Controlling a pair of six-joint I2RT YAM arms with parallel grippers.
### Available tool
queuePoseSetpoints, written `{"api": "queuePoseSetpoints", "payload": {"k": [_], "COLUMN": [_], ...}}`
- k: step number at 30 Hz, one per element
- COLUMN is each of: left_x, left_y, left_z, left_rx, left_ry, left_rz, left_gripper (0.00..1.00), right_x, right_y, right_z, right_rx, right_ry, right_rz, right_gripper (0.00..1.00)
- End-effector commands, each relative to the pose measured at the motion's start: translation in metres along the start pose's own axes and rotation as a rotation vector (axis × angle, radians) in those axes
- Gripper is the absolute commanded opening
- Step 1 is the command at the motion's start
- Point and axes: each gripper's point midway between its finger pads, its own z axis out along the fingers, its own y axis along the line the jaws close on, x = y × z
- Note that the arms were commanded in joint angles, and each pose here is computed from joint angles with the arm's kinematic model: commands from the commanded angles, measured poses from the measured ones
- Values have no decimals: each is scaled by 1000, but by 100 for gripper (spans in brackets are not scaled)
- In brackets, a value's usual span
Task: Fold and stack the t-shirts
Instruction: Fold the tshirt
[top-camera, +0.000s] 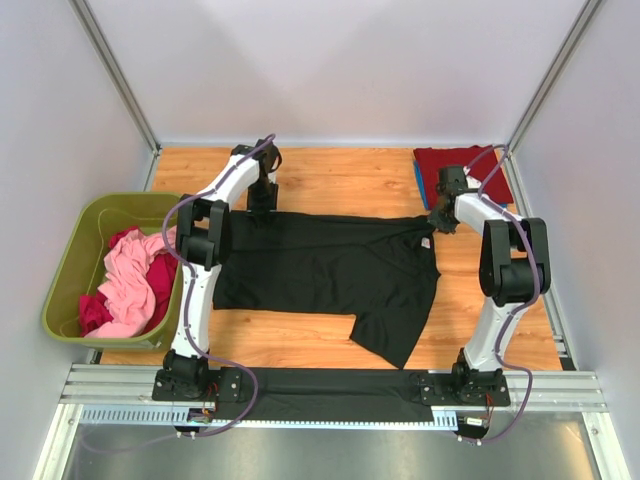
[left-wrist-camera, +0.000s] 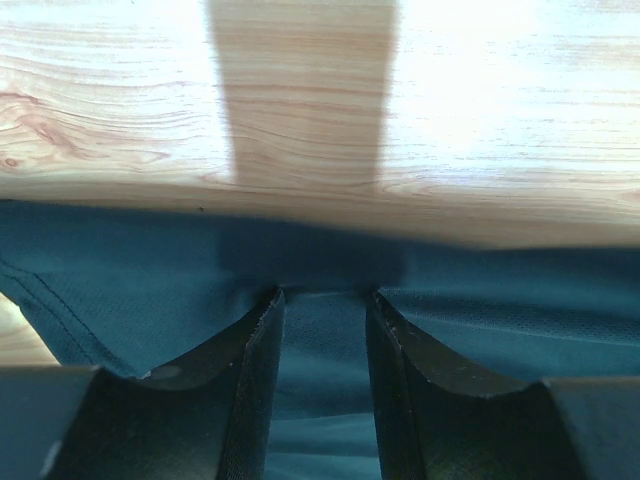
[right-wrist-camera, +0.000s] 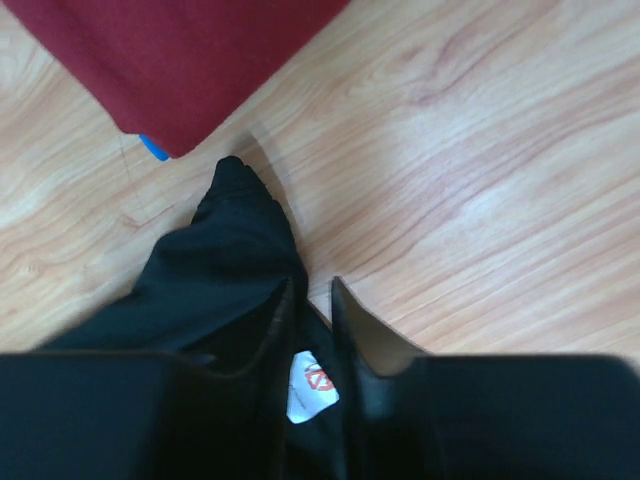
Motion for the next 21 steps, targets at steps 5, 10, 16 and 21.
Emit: {"api": "queuePoseSetpoints", "payload": {"k": [5, 10, 16, 21], "left_x": [-24, -18, 18, 40], "left_y": [0, 10, 21, 33], "left_z": [-42, -86, -91, -75], "left_rx": [22, 0, -1, 11], "left_ry": [-127, -190, -153, -72], "left_rz": [7, 4, 26, -2], "left_gripper": [48, 50, 50, 50], "right_x": [-45, -3, 76, 116], "right_y": [18, 39, 57, 52], "right_z": [-56, -96, -122, -116], "right_rx": [-140, -316, -509, -516], "right_ry": [-120, -51, 107, 217], "right_rz": [-59, -276, -509, -588], "right_gripper": [38, 31, 31, 37]}}
